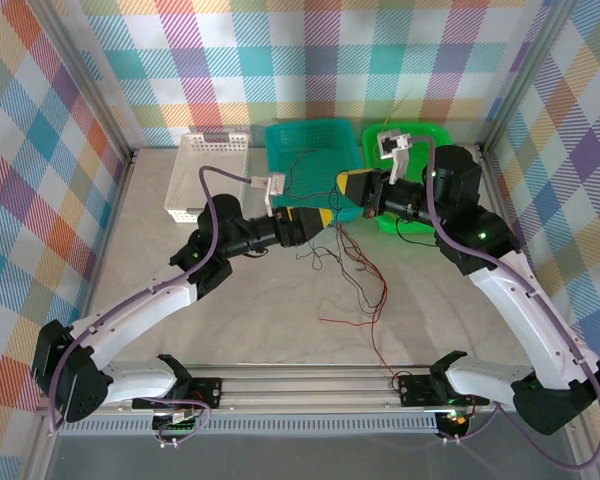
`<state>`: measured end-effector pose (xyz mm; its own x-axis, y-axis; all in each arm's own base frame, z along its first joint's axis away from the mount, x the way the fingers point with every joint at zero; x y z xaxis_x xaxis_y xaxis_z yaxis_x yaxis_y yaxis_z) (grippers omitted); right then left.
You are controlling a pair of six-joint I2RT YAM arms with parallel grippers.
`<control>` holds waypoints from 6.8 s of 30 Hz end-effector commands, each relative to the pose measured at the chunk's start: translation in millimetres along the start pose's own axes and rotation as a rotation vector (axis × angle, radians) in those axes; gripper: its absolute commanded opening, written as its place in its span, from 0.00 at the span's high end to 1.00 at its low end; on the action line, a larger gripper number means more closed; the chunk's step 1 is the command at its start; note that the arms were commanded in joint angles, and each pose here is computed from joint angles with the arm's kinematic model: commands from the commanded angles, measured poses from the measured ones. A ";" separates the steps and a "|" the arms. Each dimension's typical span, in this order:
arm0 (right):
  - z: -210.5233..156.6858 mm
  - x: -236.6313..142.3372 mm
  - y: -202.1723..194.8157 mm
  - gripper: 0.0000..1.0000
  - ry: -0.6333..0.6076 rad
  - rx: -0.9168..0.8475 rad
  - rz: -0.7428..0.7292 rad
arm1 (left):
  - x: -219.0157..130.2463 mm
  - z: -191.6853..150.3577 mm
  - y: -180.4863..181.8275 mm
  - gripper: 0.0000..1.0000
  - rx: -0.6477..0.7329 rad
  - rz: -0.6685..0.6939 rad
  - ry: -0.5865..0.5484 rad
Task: Untangle the cables
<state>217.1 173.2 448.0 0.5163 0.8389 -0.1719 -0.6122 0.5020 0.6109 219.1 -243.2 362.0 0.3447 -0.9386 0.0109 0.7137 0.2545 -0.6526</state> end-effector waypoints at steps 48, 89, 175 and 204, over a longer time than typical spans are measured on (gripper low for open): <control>-210.2 33.6 -140.5 0.25 0.267 -0.006 -0.117 | -13.0 26.9 19.1 1.00 0.095 0.476 -0.011; -200.4 31.5 -111.8 1.00 0.333 0.140 -0.043 | -120.9 188.1 252.6 1.00 -0.146 1.065 -0.223; -176.7 56.5 -93.9 1.00 0.407 0.133 0.036 | -87.0 138.4 345.6 0.52 -0.251 1.085 -0.107; -114.9 80.5 -57.5 1.00 0.420 0.322 0.083 | -55.8 -54.5 57.6 0.13 0.015 0.372 -0.001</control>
<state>228.3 233.8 292.4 0.1711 0.8941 -0.4139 -0.3846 0.4474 0.8075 214.1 -181.8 278.8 0.6044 -0.7445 -0.2835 0.4683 0.6200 -0.6295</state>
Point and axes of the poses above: each hand's point on the last joint's axis, 136 mm out from that joint toward the fingers, its own x axis out along the fingers, its own y axis along the line the jaws close on, z = x × y, the point moved 9 cm from there along -x, back along the fingers, and after that the axes turned 8 degrees about x, right-handed, at the moved point
